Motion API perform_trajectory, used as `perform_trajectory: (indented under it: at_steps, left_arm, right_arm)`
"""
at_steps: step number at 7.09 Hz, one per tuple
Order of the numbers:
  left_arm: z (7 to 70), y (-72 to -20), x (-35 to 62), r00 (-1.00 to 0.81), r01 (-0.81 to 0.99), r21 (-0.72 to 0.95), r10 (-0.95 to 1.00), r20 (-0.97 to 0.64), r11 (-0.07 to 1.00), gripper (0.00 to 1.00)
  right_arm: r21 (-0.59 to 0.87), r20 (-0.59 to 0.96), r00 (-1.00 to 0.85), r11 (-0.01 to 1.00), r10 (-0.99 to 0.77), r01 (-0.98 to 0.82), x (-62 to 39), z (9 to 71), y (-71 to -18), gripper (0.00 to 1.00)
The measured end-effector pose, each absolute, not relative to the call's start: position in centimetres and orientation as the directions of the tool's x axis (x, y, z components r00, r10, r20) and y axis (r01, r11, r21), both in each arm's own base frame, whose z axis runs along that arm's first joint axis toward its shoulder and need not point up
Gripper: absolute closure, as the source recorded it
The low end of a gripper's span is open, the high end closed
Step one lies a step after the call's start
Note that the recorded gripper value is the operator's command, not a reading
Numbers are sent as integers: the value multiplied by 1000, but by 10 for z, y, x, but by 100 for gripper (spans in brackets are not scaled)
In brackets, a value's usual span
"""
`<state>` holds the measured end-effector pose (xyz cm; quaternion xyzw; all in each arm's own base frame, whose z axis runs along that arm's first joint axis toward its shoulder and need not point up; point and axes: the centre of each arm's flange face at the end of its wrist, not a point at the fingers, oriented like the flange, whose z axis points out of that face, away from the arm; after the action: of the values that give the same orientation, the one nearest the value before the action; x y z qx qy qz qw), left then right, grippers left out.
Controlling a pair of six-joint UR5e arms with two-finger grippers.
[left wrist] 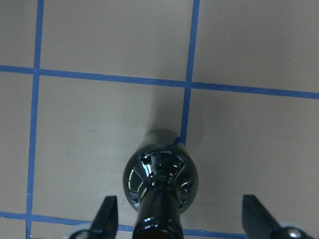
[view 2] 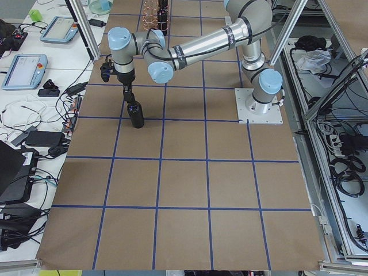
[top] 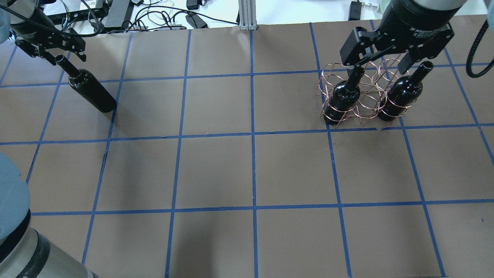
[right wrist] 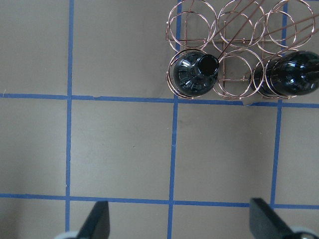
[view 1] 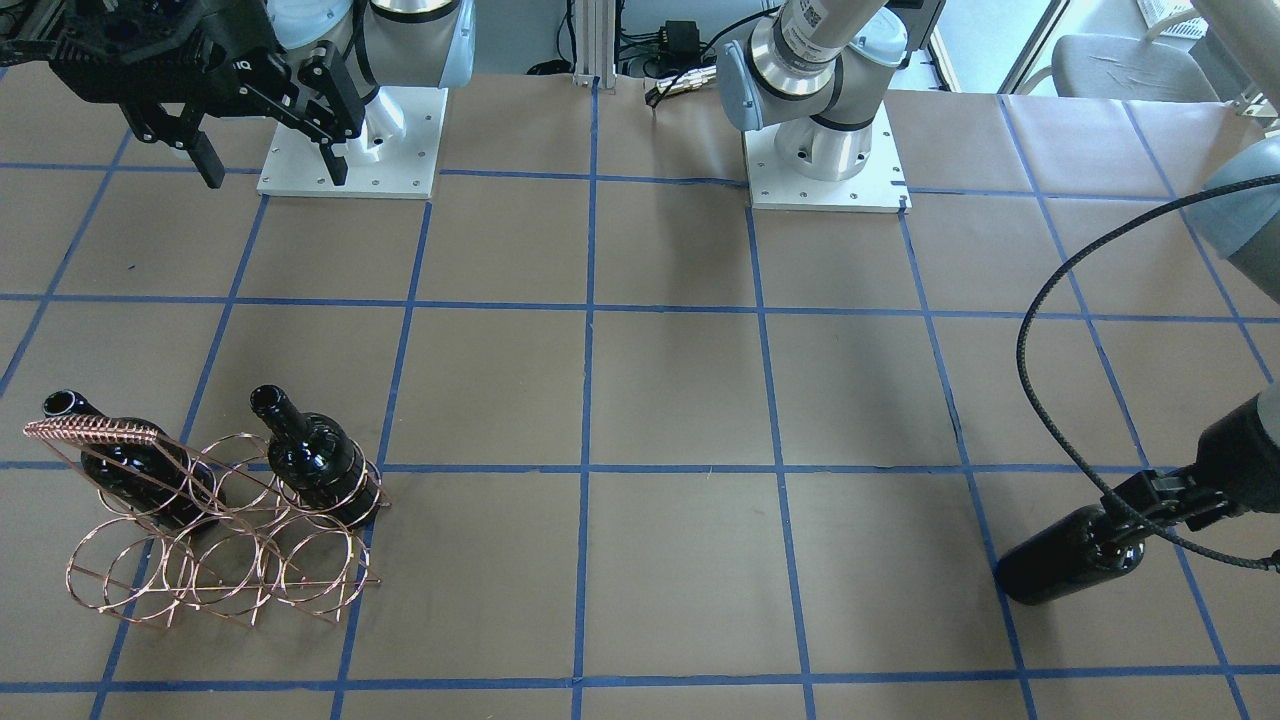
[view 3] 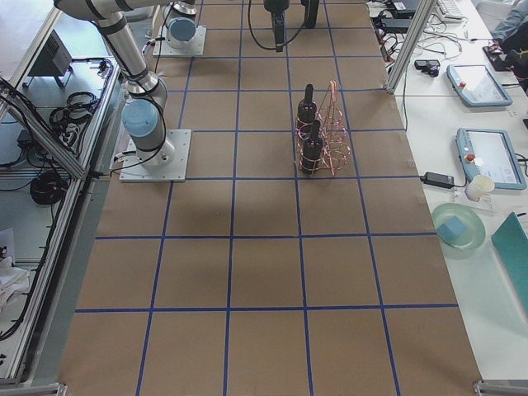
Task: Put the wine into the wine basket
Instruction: 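Lift the bottle with the left gripper and carry it toward table center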
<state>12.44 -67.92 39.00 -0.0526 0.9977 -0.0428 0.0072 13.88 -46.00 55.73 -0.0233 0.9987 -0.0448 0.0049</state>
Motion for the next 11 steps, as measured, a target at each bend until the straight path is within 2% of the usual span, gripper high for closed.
perform_trajectory:
  at_steps: [5, 6, 7, 10, 11]
  left_arm:
    - [375, -680, 138, -992, -122, -64, -123, -5, 990, 29]
    - [375, -680, 138, -992, -122, -62, -123, -5, 991, 40]
    - [374, -680, 138, -992, -122, -61, -123, -5, 991, 58]
    - [371, -677, 136, -992, -123, -45, -123, 0, 991, 62]
    - [372, -676, 136, -992, -123, -40, -123, 0, 992, 87]
  right_arm:
    - [-89, -8, -999, 995, -48, -47, 139, 557, -460, 0]
    - [-89, -9, -999, 995, -48, -47, 139, 557, -460, 0]
    - [-90, -9, -999, 995, -48, -47, 139, 557, -460, 0]
    - [-90, -9, -999, 995, -48, -47, 139, 557, -460, 0]
    - [-90, -9, -999, 995, -48, -47, 139, 557, -460, 0]
